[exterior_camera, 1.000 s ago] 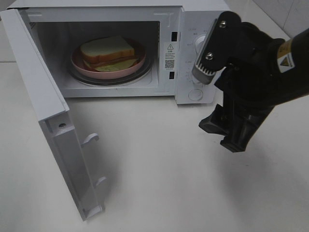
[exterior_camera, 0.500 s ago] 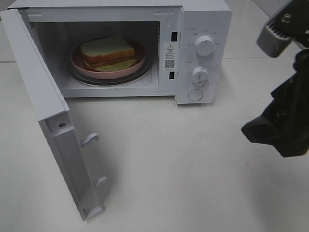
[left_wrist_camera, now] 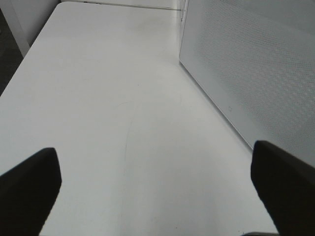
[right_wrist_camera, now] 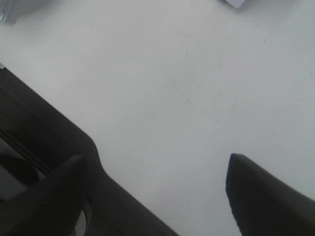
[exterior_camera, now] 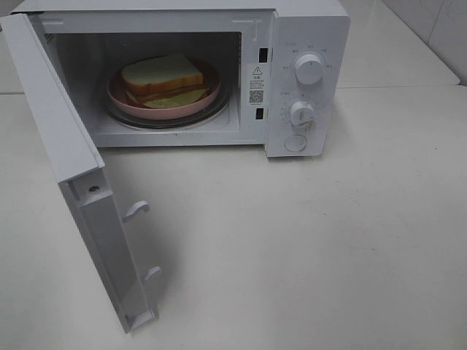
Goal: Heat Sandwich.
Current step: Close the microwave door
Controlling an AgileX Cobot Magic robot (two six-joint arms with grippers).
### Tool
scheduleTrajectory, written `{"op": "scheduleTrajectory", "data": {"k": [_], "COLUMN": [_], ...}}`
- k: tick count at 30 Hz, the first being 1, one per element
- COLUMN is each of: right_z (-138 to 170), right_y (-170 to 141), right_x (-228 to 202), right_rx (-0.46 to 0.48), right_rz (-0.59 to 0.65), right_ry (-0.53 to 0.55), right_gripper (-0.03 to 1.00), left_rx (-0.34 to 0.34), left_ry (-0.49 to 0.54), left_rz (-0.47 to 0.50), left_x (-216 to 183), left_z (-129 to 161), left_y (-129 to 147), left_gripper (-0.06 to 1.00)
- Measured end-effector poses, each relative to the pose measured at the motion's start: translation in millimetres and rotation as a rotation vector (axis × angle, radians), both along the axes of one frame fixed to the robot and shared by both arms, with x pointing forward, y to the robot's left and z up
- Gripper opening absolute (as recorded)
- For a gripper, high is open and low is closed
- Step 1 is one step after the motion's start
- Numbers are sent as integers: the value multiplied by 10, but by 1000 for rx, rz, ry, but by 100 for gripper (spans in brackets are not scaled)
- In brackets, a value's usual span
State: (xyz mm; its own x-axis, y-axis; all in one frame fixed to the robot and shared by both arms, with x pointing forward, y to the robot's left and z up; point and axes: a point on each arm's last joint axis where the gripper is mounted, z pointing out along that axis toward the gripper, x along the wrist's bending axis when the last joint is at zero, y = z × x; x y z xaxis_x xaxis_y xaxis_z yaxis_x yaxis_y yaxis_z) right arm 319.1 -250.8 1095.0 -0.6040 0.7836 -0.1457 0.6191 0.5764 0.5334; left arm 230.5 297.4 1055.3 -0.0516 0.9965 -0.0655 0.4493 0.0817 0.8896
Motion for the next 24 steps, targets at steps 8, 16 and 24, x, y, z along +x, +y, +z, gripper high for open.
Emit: {"op": "scheduleTrajectory", "data": {"k": [8, 16, 24], "right_z": [44, 37, -148], "right_y": [-230, -419, -544], "right_x": [-298, -553, -689], "right_rx": [33, 145, 146], "right_rz": [-45, -116, -294], "right_ry": [-1, -83, -133], "right_gripper": [75, 75, 75], "left_rx": [0, 0, 0], "left_ry": [0, 0, 0], "left_rz": [0, 0, 0], "left_x": [0, 0, 0], "left_z": [0, 0, 0], "left_y": [0, 0, 0], "left_gripper": [99, 99, 99]}}
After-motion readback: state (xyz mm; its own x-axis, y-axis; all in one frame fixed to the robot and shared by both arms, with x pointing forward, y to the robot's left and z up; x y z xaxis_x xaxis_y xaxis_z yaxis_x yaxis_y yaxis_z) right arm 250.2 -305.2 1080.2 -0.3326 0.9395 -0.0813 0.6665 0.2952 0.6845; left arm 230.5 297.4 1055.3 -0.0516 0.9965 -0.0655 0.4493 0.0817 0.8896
